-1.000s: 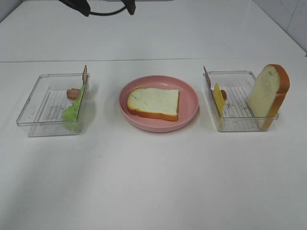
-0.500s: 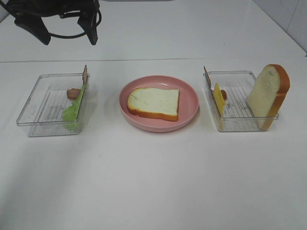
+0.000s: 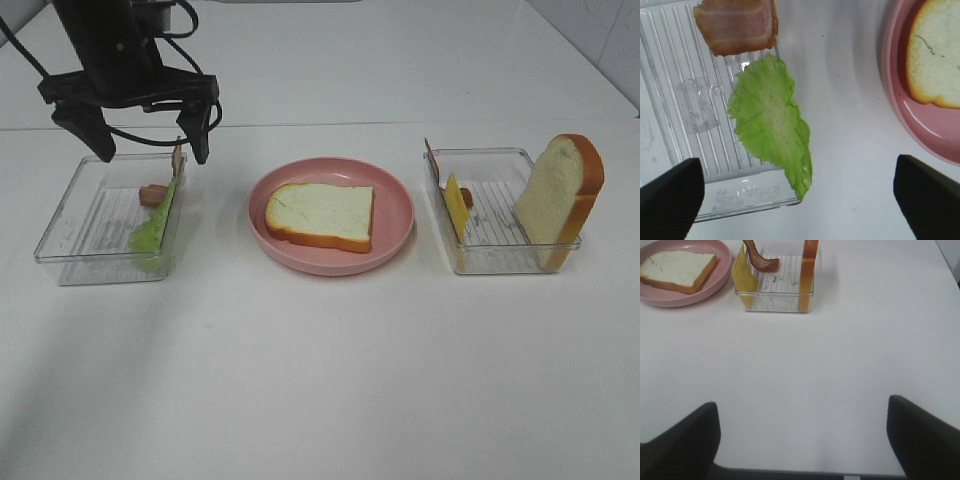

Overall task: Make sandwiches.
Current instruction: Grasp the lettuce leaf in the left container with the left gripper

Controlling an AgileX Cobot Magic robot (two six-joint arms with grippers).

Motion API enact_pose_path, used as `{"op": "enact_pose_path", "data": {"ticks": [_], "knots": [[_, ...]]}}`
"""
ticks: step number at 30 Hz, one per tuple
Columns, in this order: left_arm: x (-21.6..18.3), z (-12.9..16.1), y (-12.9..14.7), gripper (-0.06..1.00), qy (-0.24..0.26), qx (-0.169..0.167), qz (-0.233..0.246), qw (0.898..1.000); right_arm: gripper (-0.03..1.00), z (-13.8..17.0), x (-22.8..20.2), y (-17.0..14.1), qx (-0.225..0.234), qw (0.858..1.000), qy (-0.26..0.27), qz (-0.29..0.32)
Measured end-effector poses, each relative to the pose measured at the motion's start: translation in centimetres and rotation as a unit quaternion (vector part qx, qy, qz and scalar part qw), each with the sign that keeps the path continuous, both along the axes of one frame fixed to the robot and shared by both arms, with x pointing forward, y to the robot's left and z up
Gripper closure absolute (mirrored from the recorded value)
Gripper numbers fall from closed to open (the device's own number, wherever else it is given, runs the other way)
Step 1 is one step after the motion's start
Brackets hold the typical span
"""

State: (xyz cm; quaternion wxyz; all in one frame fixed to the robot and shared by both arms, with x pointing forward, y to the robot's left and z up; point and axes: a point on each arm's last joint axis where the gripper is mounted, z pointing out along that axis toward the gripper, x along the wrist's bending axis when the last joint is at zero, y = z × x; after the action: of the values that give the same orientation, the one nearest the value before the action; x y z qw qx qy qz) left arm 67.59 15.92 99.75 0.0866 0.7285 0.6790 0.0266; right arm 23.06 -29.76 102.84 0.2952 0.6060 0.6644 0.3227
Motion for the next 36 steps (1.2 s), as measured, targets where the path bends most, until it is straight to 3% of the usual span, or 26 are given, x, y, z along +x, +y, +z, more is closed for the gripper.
{"op": "enact_pose_path", "data": {"ticks": [5,15,29,34,36], "knots": [[0.4,-2.5,-0.1,0.0,0.026,0.008,0.005,1.0,0.09,0.0,0.0,0.0,0.0,1.0,0.0,0.0],[0.7,-4.8,-0.2,0.01,0.05,0.015,0.007,0.999,0.09,0.0,0.0,0.0,0.0,1.0,0.0,0.0],[1.0,-6.5,-0.3,0.04,0.059,0.018,0.008,0.998,0.09,0.0,0.0,0.0,0.0,1.0,0.0,0.0],[1.1,-6.4,-0.3,0.17,0.055,0.015,0.022,0.998,0.09,0.0,0.0,0.0,0.0,1.0,0.0,0.0],[1.2,-6.4,-0.3,0.32,0.054,0.018,0.032,0.998,0.09,0.0,0.0,0.0,0.0,1.0,0.0,0.0]]}}
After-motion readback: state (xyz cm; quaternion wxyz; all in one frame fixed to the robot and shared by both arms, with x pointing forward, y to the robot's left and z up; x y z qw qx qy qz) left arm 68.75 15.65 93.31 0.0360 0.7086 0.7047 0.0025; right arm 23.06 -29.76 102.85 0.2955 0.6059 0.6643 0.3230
